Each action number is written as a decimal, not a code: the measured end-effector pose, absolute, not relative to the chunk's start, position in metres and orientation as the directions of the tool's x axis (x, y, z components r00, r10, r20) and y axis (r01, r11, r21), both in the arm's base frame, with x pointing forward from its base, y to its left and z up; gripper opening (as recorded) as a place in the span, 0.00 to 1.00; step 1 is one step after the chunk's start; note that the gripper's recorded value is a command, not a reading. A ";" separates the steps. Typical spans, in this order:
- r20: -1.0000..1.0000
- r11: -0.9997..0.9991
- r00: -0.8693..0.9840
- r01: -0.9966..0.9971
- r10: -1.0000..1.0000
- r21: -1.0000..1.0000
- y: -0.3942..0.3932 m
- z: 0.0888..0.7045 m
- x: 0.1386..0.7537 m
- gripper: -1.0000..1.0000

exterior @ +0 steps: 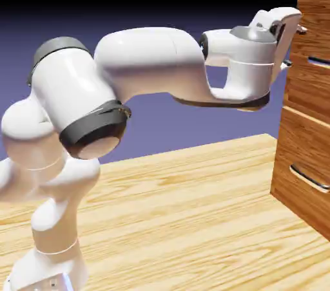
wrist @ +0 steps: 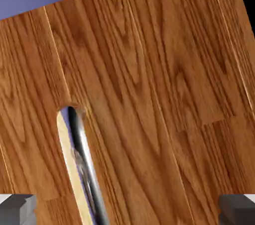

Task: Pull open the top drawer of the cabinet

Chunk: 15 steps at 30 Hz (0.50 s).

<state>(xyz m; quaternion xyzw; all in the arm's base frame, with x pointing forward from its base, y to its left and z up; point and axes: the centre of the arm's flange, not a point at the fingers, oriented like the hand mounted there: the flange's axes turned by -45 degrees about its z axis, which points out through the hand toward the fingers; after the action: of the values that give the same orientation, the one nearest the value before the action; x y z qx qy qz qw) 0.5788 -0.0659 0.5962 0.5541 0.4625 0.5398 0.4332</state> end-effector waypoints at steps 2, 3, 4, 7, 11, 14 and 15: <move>0.137 -0.136 -0.008 0.030 0.991 0.990 -0.070 0.585 0.592 0.50; 0.105 -0.105 -0.006 0.022 0.994 0.994 -0.072 0.579 0.599 0.50; 0.073 -0.073 -0.004 0.015 0.997 0.997 -0.073 0.572 0.606 0.50; 0.000 0.000 -0.001 0.000 1.000 1.000 -0.077 0.559 0.620 0.50; 0.004 -0.004 0.000 -0.001 1.000 1.000 -0.078 0.561 0.643 0.50; 0.001 -0.001 -0.001 0.000 1.000 1.000 -0.077 0.559 0.667 0.50; 0.000 0.000 -0.001 0.000 1.000 1.000 -0.077 0.559 0.670 0.00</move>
<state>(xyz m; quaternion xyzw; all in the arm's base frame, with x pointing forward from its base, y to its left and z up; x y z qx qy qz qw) 0.6699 -0.0768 0.5588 0.4998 0.5002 0.5002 0.4998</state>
